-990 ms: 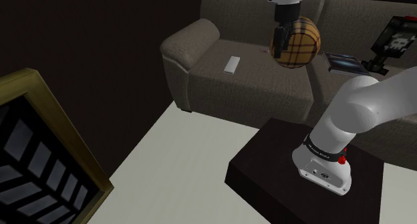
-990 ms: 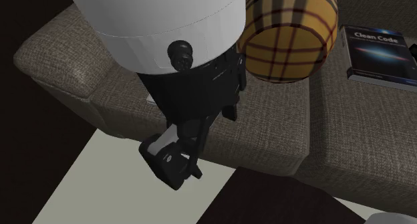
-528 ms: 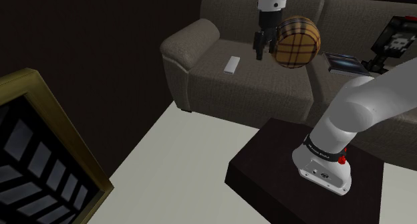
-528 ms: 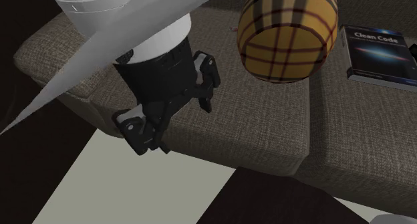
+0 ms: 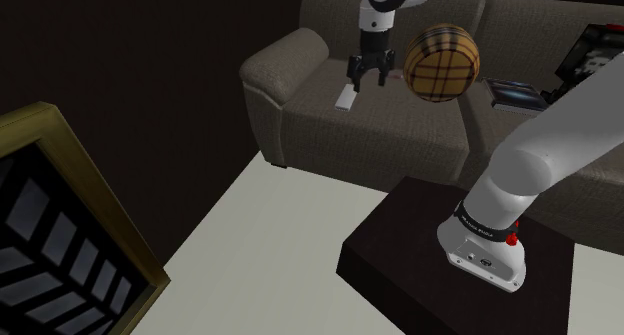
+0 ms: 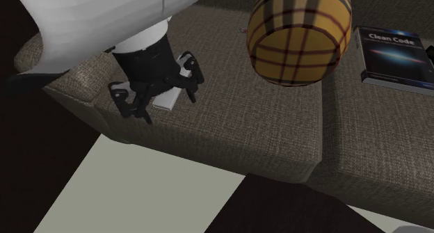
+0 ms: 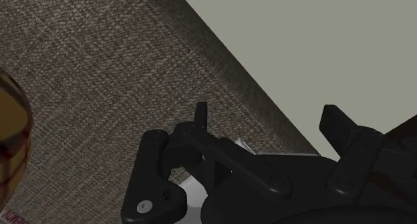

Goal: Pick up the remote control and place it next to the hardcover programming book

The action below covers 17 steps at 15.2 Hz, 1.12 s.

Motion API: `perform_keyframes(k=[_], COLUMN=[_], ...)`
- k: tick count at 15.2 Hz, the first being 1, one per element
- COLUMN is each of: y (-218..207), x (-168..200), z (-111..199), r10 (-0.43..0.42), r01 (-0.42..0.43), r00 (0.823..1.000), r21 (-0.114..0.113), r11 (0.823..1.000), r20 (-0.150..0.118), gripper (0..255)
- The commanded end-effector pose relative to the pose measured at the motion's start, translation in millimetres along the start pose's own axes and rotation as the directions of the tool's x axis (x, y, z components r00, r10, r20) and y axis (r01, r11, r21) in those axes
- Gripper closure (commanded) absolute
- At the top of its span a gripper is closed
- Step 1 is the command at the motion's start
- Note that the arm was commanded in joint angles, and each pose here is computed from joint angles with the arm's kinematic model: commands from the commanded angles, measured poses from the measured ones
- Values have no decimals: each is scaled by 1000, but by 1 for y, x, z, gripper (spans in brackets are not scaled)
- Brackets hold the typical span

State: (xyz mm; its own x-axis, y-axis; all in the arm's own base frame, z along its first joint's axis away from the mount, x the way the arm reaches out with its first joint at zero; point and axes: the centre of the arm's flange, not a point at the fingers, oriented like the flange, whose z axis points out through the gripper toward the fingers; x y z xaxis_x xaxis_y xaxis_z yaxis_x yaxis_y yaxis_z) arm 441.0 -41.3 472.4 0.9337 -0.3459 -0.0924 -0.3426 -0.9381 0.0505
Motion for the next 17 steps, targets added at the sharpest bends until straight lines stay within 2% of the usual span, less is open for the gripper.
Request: perform_keyframes(k=[1, 4, 7, 11, 15, 17], y=[1, 8, 18, 38, 63, 64], x=[23, 58, 92, 135, 175, 177], z=[9, 21, 33, 49, 64, 70], r10=[79, 191, 301, 441, 572, 576], r01=[-79, -191, -300, -439, -567, -572], r00=[997, 981, 953, 896, 818, 815], r21=[7, 19, 32, 52, 73, 74], r11=[997, 981, 953, 897, 820, 817], r20=[-12, -26, -39, -54, -66, -66], gripper=[0, 0, 0, 0, 0, 0])
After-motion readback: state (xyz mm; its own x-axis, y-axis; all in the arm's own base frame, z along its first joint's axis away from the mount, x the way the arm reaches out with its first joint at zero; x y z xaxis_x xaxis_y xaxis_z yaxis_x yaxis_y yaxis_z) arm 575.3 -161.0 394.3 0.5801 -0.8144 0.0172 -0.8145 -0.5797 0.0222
